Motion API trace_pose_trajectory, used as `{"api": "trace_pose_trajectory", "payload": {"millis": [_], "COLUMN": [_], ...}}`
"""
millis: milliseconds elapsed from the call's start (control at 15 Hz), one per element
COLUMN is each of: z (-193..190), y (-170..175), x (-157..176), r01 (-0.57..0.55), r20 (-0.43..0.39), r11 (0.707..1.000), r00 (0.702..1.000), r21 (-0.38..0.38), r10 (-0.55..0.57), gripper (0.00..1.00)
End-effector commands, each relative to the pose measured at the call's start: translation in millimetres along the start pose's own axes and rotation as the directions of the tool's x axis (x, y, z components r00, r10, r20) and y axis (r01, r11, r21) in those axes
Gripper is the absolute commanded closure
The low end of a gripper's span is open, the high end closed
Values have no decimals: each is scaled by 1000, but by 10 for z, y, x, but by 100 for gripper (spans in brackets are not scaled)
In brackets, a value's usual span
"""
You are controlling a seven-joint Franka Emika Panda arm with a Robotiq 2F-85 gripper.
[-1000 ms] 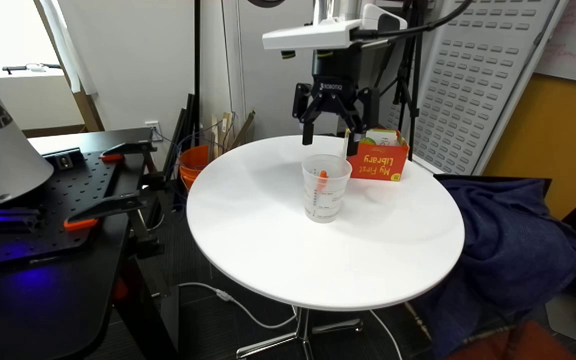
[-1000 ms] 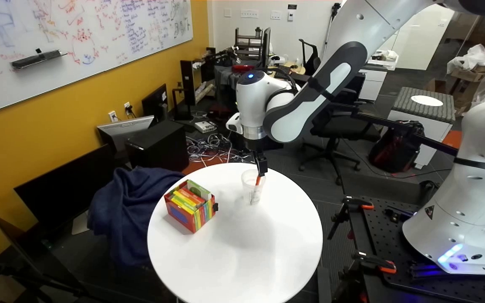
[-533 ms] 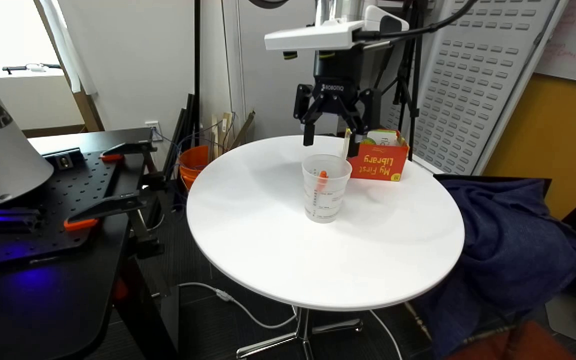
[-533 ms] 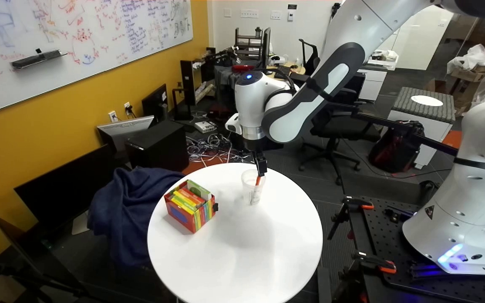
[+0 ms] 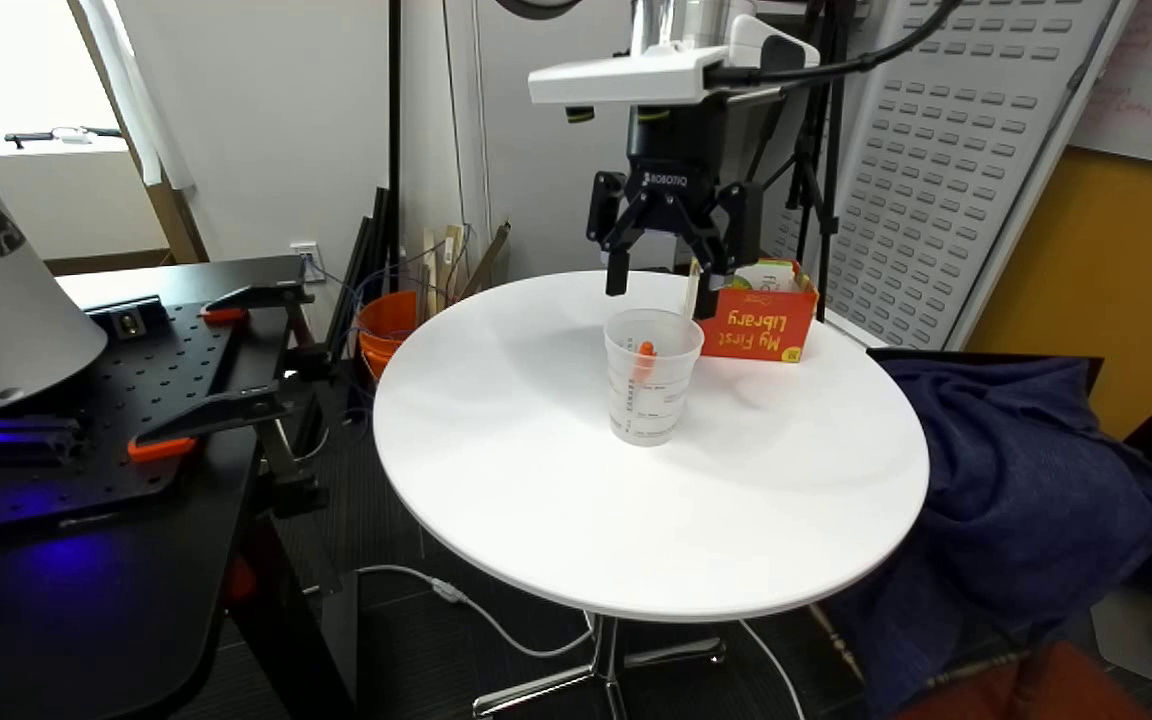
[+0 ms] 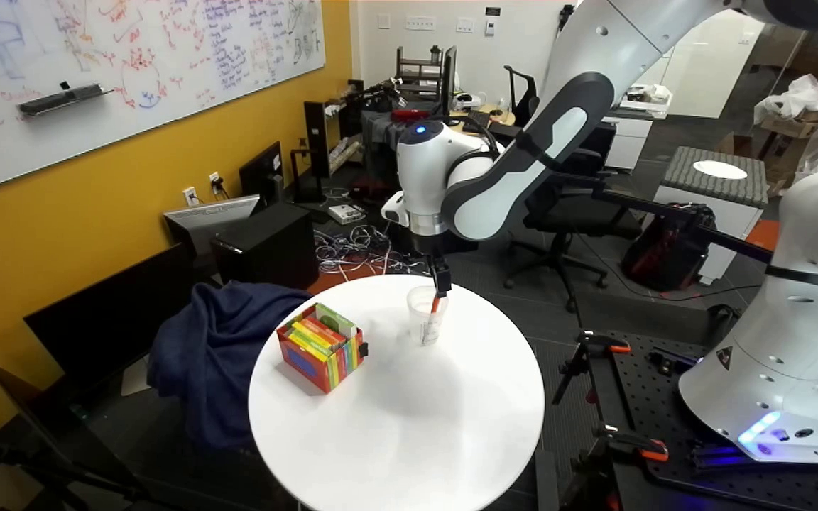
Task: Put the marker on the table
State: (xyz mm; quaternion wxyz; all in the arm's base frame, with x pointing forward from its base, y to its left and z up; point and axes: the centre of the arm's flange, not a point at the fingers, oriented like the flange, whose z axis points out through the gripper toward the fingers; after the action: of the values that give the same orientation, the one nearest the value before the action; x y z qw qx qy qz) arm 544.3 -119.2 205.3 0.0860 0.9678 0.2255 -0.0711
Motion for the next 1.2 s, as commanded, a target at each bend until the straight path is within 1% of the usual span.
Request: {"api": "trace_pose_trajectory", "payload": {"millis": [0,333,600,733,867,933,1067,1133], "z": [9,79,113,114,119,118,119,116], "y": [48,52,40,43,53,55,65,63], "x": [6,40,80,84,89,91,101,106], "r01": [-2,21,69,82,95,99,109,110], "r20": [-1,5,0,-3,-3,-3,-4,-5], "r11": [1000,999,996,995,994,994,993,992], "r00": [1000,1000,998,997,995,995,994,994], "r21": [18,39,48,51,54,54,54,54], "r10": [2,-21,-69,-82,-95,-99,-109,-110], "gripper": [0,0,1,7,22,24,34,32]}}
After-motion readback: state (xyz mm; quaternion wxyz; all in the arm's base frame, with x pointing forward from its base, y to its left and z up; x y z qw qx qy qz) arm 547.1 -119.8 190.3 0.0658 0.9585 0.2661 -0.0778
